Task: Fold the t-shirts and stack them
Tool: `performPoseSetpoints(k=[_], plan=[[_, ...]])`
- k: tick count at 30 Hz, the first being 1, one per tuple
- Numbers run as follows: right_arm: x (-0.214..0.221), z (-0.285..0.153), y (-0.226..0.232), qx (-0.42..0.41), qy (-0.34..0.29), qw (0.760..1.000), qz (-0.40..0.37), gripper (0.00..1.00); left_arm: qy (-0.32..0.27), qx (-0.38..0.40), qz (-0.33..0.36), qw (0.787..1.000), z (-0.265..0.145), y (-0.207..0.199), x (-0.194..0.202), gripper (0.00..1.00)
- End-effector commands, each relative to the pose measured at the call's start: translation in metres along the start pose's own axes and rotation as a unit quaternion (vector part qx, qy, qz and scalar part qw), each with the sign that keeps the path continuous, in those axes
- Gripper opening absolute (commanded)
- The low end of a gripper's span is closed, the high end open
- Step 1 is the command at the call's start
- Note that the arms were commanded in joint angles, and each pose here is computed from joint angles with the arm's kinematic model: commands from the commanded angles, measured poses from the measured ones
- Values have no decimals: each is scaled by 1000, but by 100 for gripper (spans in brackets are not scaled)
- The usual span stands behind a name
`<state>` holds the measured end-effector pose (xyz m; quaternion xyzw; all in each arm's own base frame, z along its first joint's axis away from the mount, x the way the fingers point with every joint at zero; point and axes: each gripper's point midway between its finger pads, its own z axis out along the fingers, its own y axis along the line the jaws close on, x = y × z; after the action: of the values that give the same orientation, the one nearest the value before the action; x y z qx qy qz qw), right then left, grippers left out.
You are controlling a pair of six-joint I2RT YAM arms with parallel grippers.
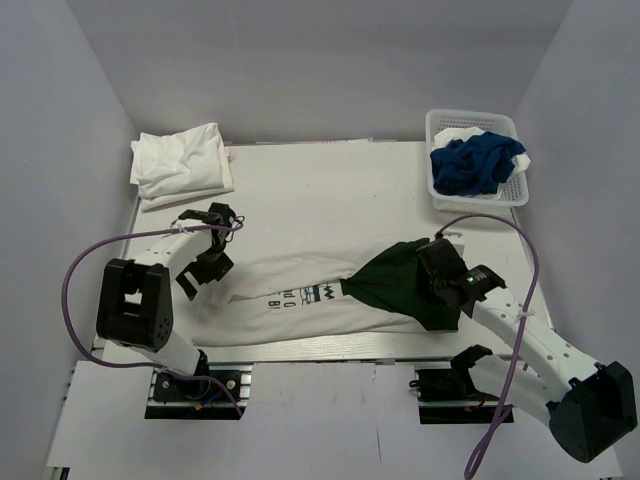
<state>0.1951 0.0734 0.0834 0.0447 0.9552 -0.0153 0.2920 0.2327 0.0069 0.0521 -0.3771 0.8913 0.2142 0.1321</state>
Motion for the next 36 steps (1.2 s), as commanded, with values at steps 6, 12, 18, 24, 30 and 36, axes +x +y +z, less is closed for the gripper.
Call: performPoseSetpoints(k=[6,12,18,24,30,36], plan=[[-65,-28,49,-142,-142,979,-17,90,-45,135,-63,988,-64,-23,-40,99],[-78,-14,91,-216,-153,963,-39,90,-12,239,-1,971,-71,-70,-30,99],[-70,18,116,-245,-131,959,-48,90,37,212,28,976,-38,-71,2,99],[-46,49,111,-214,-74,973,-47,90,61,97,55,992,8,-39,28,99],[-18,63,98,-186,-23,981,-57,90,98,-54,38,993,33,9,47,99],[-11,66,88,-165,-13,984,-61,90,98,-86,38,991,36,13,45,99]])
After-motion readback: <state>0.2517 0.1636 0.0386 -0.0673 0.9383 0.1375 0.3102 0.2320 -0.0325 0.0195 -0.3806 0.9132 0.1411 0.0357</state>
